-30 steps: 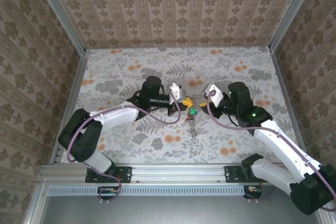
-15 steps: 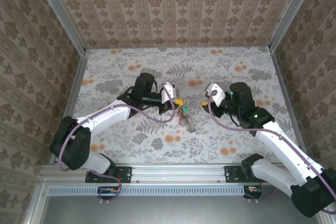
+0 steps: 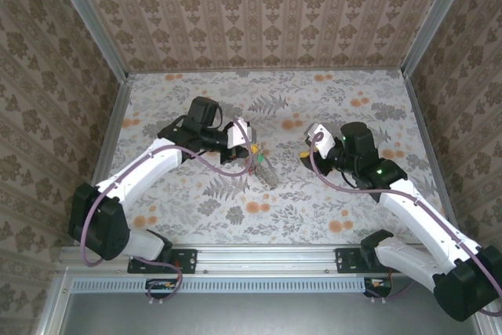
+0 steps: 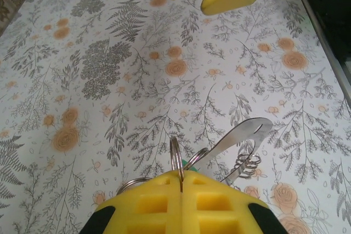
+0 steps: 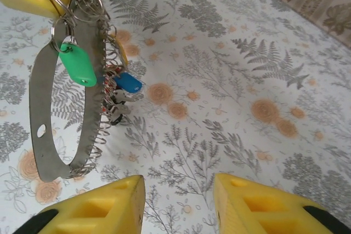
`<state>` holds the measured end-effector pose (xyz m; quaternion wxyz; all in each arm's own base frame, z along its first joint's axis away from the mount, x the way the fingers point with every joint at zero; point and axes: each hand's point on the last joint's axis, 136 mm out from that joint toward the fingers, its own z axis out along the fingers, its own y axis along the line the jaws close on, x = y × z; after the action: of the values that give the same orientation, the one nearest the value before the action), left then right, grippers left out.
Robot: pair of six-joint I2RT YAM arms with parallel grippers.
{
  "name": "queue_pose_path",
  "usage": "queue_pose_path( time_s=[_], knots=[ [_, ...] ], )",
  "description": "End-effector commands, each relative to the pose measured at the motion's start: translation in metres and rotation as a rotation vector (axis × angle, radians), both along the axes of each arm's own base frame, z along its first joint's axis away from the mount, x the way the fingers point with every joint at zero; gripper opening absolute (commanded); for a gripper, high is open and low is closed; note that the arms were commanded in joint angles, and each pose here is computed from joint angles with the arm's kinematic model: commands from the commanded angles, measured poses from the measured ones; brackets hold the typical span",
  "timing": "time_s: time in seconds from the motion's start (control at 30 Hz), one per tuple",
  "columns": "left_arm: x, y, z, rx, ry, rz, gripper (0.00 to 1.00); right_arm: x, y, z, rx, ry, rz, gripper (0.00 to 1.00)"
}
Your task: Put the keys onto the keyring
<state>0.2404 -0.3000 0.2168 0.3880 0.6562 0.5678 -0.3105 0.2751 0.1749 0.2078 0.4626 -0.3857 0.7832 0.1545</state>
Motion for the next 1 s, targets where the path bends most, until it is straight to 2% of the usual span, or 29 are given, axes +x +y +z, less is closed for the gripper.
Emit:
queue_pose_path(
  time_s=[0.0, 0.3, 0.57, 0.77, 0.97],
  knots=[
    [-0.004, 0.0, 0.003, 0.018, -0.012, -0.056, 0.0, -0.007, 0.017, 0.001, 0.104, 0.058, 0.053, 0.39],
    [-0.005, -0.013, -0.022, 0.112, 0.021, -0.118, 0.0, -0.016, 0.03, -0.014, 0.201, 0.162, 0.085, 0.39],
    [0.001, -0.034, -0.019, 0.072, 0.032, -0.099, 0.0, -0.033, 0.054, -0.028, 0.291, 0.252, 0.167, 0.41],
    [0.0, -0.048, -0.026, 0.092, 0.051, -0.105, 0.0, -0.017, 0.055, -0.045, 0.246, 0.257, 0.071, 0.44],
    [0.009, -0.058, -0.03, 0.102, 0.068, -0.06, 0.0, -0.018, 0.058, -0.059, 0.22, 0.305, 0.08, 0.42]
  ],
)
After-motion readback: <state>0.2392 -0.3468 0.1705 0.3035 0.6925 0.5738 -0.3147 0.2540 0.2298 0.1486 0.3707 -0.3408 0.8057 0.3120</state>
